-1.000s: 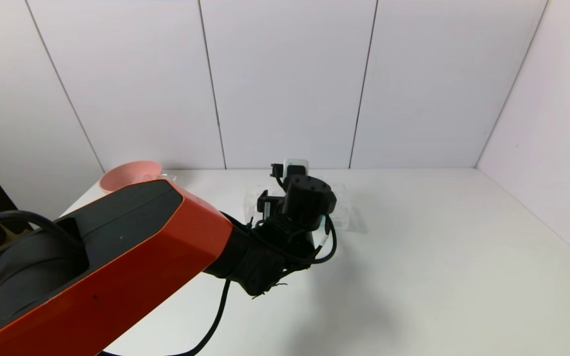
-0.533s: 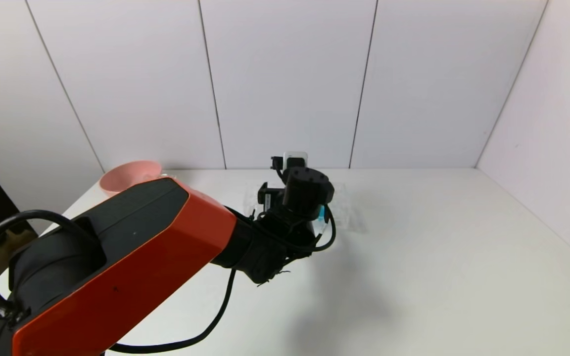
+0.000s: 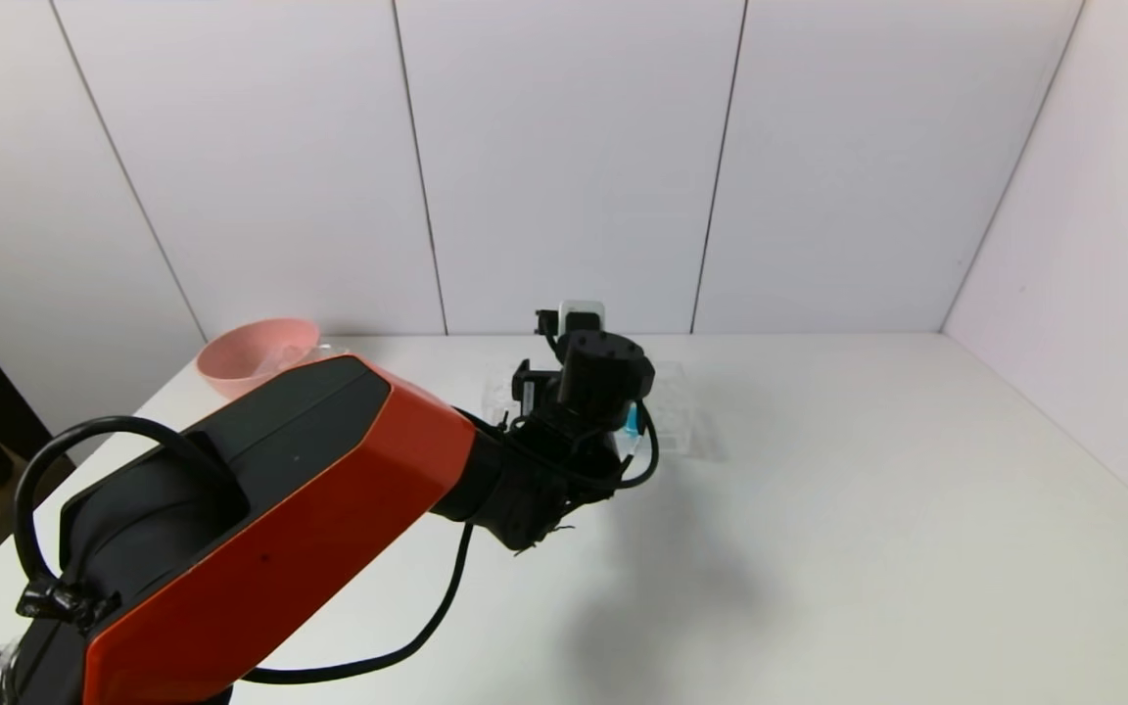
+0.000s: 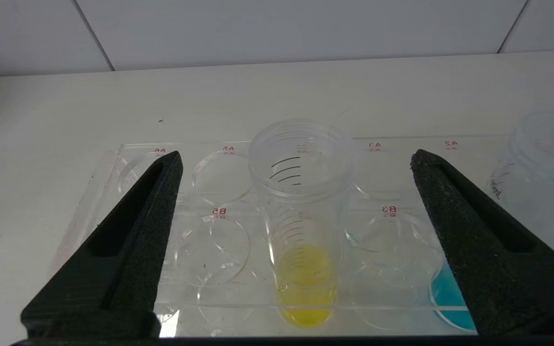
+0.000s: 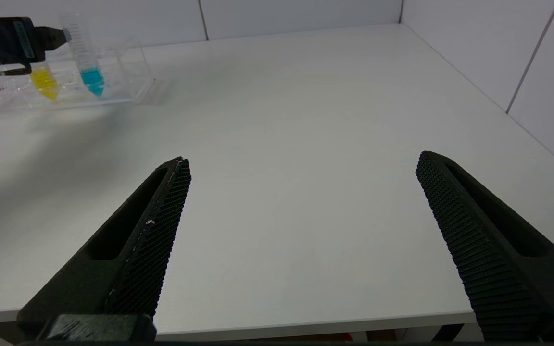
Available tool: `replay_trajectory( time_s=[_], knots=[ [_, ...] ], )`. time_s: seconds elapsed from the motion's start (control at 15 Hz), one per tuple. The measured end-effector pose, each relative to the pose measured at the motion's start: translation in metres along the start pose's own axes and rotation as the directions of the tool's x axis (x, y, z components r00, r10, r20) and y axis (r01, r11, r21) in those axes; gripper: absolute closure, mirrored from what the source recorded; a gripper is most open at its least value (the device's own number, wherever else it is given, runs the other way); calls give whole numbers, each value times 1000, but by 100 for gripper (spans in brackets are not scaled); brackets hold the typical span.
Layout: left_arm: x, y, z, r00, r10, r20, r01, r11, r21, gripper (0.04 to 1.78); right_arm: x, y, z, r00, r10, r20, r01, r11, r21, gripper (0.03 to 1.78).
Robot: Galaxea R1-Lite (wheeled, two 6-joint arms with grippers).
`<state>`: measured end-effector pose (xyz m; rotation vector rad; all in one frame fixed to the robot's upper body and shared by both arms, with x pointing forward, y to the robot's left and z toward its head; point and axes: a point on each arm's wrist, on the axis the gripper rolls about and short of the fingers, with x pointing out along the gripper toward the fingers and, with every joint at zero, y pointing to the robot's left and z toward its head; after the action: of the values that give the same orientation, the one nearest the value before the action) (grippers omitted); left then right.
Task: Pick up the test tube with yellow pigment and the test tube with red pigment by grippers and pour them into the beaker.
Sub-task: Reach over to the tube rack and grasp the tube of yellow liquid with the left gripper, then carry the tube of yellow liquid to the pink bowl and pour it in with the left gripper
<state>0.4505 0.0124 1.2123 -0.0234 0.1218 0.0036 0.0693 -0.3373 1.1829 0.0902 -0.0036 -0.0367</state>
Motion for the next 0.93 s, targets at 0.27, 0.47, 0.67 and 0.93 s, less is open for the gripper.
replay_trajectory(
  time_s=[0.27, 0.47, 0.67, 0.93],
  knots=[
    [1, 0, 0, 1000, 1, 0, -1, 1000, -1, 83, 0, 0, 0, 1000, 0, 0, 0, 1000, 0, 10],
    [1, 0, 0, 1000, 1, 1, -1, 1000, -3, 132, 0, 0, 0, 1000, 0, 0, 0, 1000, 1, 10],
    [0, 0, 3, 1000, 1, 6, -1, 1000, -6, 136, 0, 0, 0, 1000, 0, 0, 0, 1000, 0, 10],
    [-7, 0, 25, 999, -10, 53, 11, 1000, -3, 136, 0, 0, 0, 1000, -1, 0, 1, 1000, 0, 10]
  ],
)
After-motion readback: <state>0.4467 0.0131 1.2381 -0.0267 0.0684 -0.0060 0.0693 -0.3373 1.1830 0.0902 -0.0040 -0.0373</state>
